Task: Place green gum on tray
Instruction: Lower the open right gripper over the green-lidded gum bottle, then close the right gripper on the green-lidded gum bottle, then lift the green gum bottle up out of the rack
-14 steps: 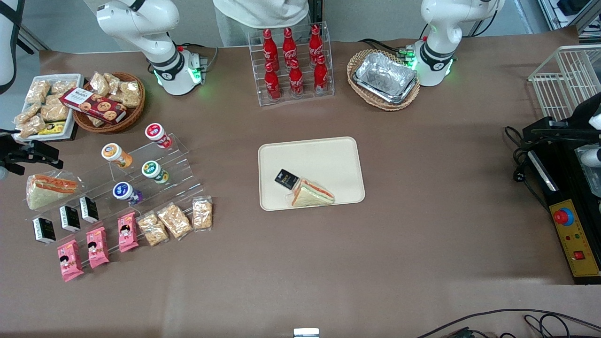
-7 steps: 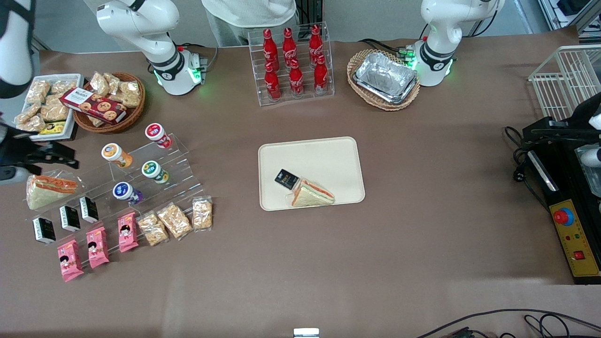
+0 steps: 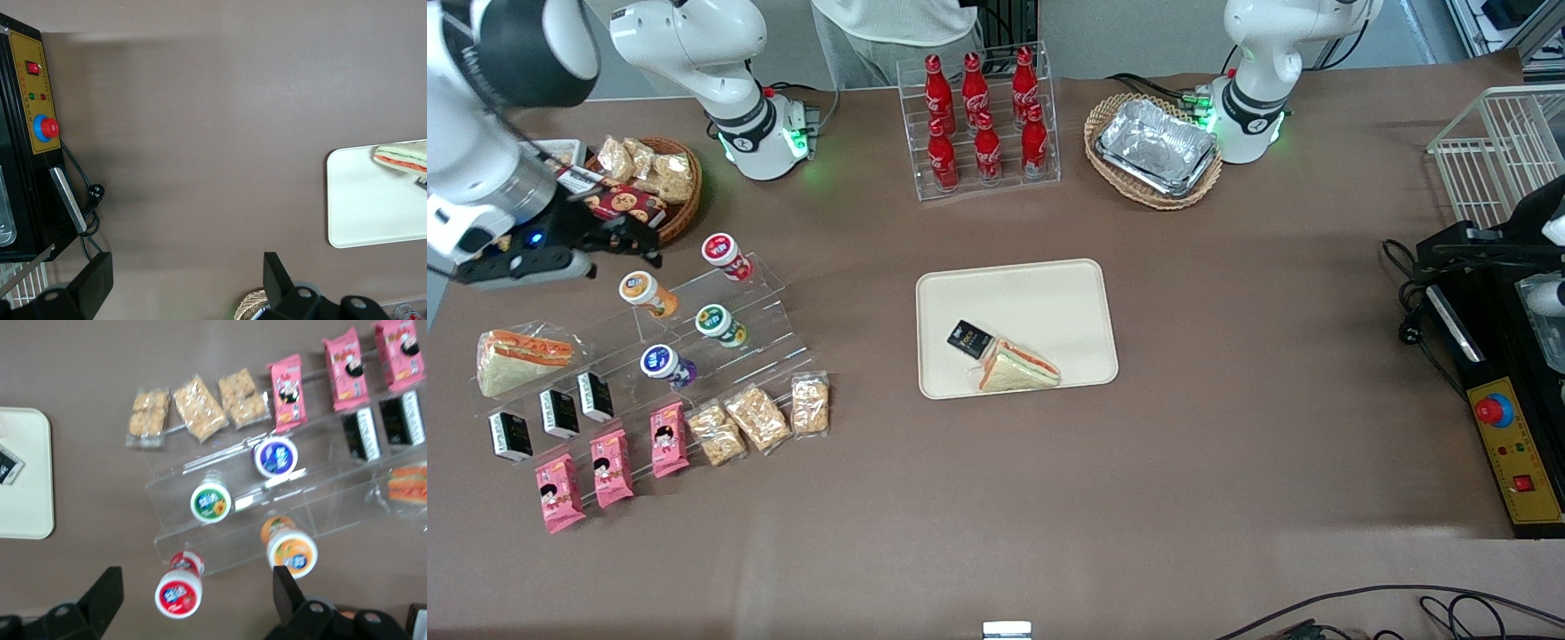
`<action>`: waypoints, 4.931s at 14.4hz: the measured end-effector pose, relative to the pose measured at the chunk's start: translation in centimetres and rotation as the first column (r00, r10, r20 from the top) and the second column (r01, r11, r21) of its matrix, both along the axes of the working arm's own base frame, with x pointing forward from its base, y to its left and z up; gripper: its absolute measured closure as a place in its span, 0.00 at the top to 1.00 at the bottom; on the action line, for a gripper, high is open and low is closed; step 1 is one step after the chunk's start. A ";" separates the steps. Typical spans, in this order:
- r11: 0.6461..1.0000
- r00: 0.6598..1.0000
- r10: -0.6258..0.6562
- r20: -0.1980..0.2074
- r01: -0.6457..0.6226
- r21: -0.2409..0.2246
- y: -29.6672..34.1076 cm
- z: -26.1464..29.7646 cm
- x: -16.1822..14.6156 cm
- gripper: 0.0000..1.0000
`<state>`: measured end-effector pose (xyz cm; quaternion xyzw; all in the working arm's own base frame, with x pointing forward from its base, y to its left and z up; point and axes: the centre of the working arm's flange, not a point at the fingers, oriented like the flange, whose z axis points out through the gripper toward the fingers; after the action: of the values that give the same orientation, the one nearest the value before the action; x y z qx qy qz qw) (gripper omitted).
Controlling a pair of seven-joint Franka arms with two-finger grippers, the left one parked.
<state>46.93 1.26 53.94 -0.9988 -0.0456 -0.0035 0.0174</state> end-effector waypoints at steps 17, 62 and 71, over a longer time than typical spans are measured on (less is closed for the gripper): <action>0.999 0.999 -0.041 0.029 0.041 -0.015 1.7 -15.2 -1.4 1.00; 0.997 0.996 -0.081 -0.043 0.080 -0.011 -0.9 5.7 3.4 0.59; 0.996 0.993 -0.092 -0.076 0.093 0.000 10.2 6.3 2.1 0.59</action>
<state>49.03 11.51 60.20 -0.9992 0.0014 0.0335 0.0207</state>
